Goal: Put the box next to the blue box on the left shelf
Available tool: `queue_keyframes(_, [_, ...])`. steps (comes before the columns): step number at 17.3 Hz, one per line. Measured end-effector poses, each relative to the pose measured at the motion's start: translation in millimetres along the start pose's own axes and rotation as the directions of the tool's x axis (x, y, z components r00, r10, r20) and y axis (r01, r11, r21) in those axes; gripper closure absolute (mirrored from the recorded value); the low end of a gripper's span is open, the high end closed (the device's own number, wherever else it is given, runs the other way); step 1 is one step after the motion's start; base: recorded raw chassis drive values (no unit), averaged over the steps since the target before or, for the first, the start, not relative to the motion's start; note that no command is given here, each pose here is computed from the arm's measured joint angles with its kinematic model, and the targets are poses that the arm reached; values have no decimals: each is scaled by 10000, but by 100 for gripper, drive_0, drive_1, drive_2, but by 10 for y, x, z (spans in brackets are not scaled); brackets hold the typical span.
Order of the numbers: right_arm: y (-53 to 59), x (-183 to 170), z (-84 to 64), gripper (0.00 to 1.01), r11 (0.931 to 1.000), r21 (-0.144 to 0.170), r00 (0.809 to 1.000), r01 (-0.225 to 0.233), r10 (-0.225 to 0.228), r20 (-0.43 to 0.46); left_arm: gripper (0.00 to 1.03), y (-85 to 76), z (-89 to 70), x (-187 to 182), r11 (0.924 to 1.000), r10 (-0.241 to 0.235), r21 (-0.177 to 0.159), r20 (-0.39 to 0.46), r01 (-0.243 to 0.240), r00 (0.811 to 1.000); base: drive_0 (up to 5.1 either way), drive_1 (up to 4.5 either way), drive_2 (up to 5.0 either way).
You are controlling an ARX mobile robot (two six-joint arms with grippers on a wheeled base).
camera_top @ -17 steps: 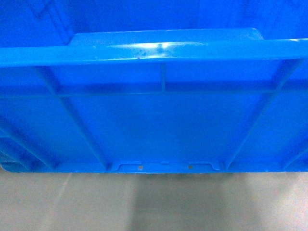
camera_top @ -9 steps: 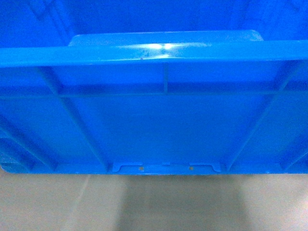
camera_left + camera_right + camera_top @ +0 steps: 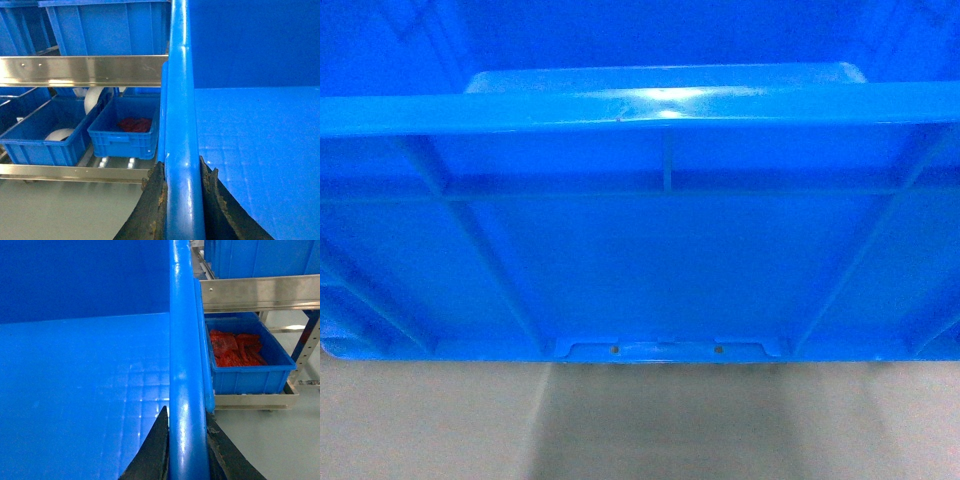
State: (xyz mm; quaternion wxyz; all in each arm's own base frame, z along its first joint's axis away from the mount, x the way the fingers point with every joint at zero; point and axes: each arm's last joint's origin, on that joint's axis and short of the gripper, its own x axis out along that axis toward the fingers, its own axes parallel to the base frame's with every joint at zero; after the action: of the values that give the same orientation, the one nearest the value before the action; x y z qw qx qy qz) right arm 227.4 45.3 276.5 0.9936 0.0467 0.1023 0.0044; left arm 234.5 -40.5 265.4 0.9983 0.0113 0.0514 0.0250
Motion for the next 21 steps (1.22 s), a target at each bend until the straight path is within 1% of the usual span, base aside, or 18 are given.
queue_keyframes(2, [6, -1, 3, 91, 10000, 0, 10000, -73, 73, 32, 90, 14, 1, 1, 10000, 3, -29, -5, -3, 10000, -503, 243, 243])
queue_keyframes(6, [0, 0, 1, 91, 10000, 2, 10000, -1, 1, 7, 90, 5, 7, -5, 10000, -27, -71, 33, 27, 10000, 0, 0, 0])
queue_keyframes(17, [0, 0, 1, 92, 10000, 2, 10000, 3, -3, 8, 91, 4, 8, -5, 9999, -42, -127, 40, 43, 10000, 0, 0, 0])
queue_keyframes(21, [0, 0, 6, 92, 10000, 8, 10000, 14, -15, 62, 91, 5, 15, -9, 9998, -57, -198, 99, 59, 9999, 0, 0, 0])
